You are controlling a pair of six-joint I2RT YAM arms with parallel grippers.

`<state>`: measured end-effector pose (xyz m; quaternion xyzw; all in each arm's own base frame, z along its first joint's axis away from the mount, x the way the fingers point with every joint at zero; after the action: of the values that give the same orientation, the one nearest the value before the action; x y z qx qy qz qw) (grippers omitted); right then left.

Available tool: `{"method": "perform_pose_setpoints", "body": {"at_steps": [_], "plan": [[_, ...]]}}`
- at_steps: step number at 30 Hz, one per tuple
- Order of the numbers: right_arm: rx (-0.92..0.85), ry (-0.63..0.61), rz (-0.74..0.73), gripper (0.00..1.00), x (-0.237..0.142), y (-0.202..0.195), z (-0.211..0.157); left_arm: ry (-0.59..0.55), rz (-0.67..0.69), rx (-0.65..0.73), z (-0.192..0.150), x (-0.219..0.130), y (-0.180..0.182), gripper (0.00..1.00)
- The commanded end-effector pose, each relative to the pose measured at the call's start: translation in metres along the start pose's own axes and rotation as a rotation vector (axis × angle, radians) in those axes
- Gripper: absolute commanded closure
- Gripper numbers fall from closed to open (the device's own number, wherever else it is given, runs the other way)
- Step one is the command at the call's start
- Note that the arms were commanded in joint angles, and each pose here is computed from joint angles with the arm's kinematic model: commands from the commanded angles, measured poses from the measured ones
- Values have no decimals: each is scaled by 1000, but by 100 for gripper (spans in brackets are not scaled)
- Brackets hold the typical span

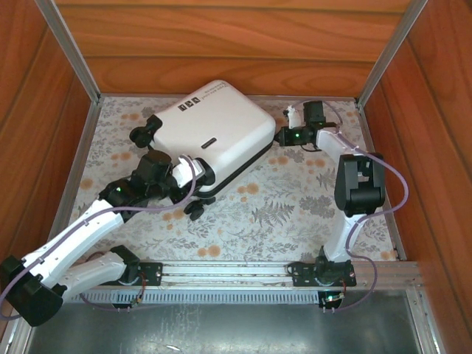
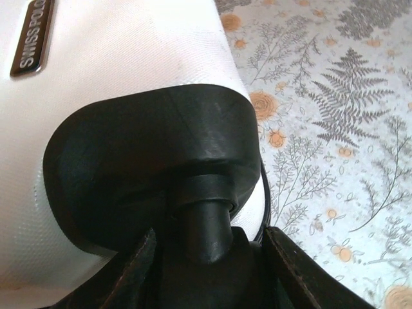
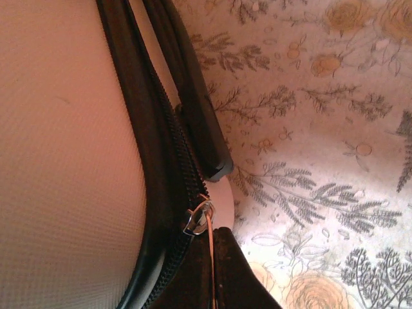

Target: Pack the luggage

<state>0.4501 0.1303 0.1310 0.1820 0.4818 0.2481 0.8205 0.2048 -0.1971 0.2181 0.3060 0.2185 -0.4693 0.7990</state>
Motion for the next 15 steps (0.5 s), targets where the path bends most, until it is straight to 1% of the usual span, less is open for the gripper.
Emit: {"method": "perform_pose_setpoints", "body": {"at_steps": [1,4,6,8,10,12,15], "plan": [[-52,-257,-59,100,-42,-32,77,18,-366,238,-29,-16,-71,100],[-102,-254,16,100,-36,-33,86,-22,-402,326,-32,-19,-81,100],[-153,-247,53,100,-31,-32,90,-29,-420,414,-38,-21,-87,100],[-207,-242,95,100,-25,-30,95,-5,-428,507,-47,-21,-92,100],[-242,-243,137,100,-19,-28,104,49,-431,584,-57,-19,-94,100],[-256,-246,177,100,-15,-25,112,84,-450,633,-62,-17,-96,100],[-284,-252,241,100,-5,-21,123,83,-492,680,-64,-14,-105,100]]}}
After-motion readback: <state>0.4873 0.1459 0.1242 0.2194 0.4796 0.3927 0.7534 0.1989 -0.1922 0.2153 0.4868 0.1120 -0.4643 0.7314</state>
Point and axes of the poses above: each hand's point on the last joint's axis, 136 mm out from that joint toward the fingers, its own x axis out along the fingers, its own y axis along the line the jaws close on, z = x × y, the point moved 3 cm from there along -x, back along the fingers, and after that the axes turned 11 degrees about x, right-handed, at the moved point
